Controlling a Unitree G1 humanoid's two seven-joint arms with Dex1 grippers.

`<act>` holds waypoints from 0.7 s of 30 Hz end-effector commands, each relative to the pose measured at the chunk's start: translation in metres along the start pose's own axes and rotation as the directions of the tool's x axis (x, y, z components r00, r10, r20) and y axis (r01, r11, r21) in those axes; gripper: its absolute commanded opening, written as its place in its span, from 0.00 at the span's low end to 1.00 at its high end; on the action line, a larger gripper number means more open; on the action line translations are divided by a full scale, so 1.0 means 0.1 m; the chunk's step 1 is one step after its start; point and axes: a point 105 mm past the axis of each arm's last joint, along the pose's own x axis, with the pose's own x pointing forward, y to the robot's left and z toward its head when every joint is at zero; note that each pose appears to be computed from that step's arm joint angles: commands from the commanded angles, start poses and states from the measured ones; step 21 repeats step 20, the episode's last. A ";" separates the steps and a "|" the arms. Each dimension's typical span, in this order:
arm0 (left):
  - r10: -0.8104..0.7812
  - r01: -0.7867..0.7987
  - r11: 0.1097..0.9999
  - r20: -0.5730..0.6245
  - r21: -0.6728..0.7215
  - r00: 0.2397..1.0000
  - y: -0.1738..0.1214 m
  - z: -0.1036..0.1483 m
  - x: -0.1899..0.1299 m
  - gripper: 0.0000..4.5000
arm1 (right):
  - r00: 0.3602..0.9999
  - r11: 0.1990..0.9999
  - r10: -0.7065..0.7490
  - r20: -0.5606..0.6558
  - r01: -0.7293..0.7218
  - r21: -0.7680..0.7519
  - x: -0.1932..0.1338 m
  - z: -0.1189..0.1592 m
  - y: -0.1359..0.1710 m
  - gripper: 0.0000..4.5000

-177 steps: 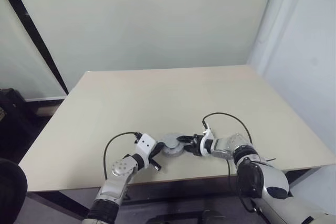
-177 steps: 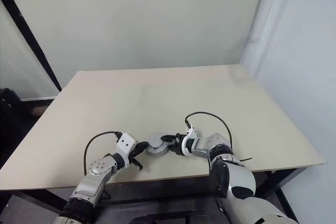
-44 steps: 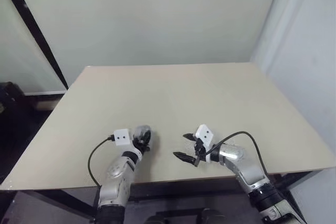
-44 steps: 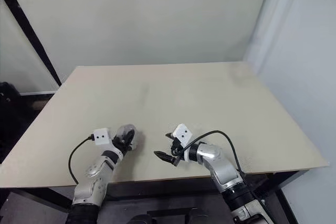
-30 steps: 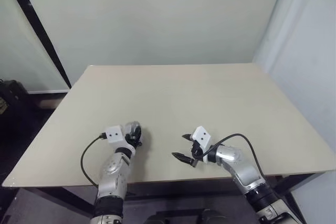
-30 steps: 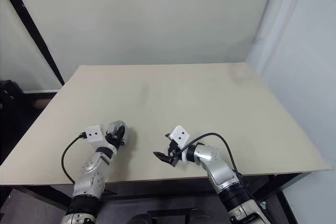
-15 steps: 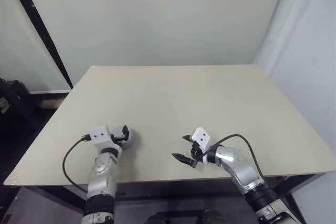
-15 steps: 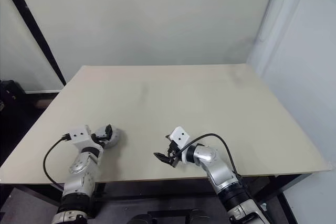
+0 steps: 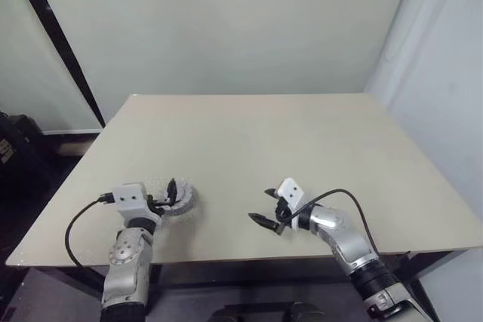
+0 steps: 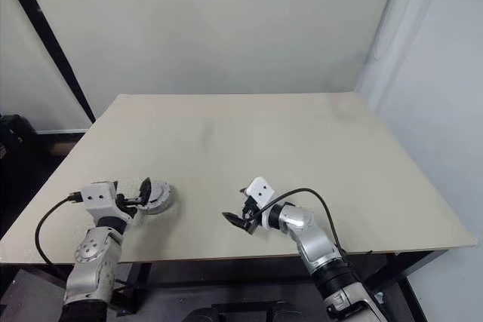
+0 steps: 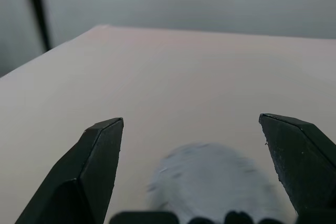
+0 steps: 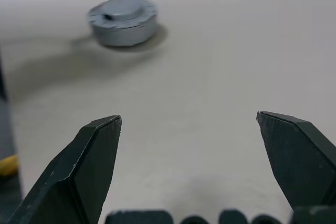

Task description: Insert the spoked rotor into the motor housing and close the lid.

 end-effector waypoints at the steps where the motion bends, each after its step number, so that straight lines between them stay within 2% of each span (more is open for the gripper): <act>1: -0.202 0.199 0.978 0.048 0.067 0.978 -0.35 0.27 -0.03 0.99 | 0.995 0.997 -0.082 0.058 0.082 0.018 -0.11 0.14 -0.22 1.00; 5: -0.387 0.385 0.917 0.001 0.107 0.922 -0.70 0.30 -0.13 0.99 | 0.984 0.983 -0.176 0.038 0.174 0.050 -0.32 0.07 -0.46 1.00; 9: -0.522 0.526 0.843 -0.068 0.107 0.850 -1.02 0.21 -0.22 0.99 | 0.969 0.966 -0.248 0.010 0.246 0.072 -0.56 -0.03 -0.63 1.00; 16: -0.573 0.580 0.809 -0.092 0.096 0.814 -1.23 0.10 -0.16 0.99 | 0.920 0.916 -0.391 0.001 0.389 0.098 -0.91 -0.09 -0.93 1.00; 21: -0.590 0.596 0.797 -0.080 0.097 0.803 -1.31 0.11 -0.10 0.99 | 0.903 0.899 -0.429 0.021 0.424 0.110 -0.97 -0.06 -1.01 1.00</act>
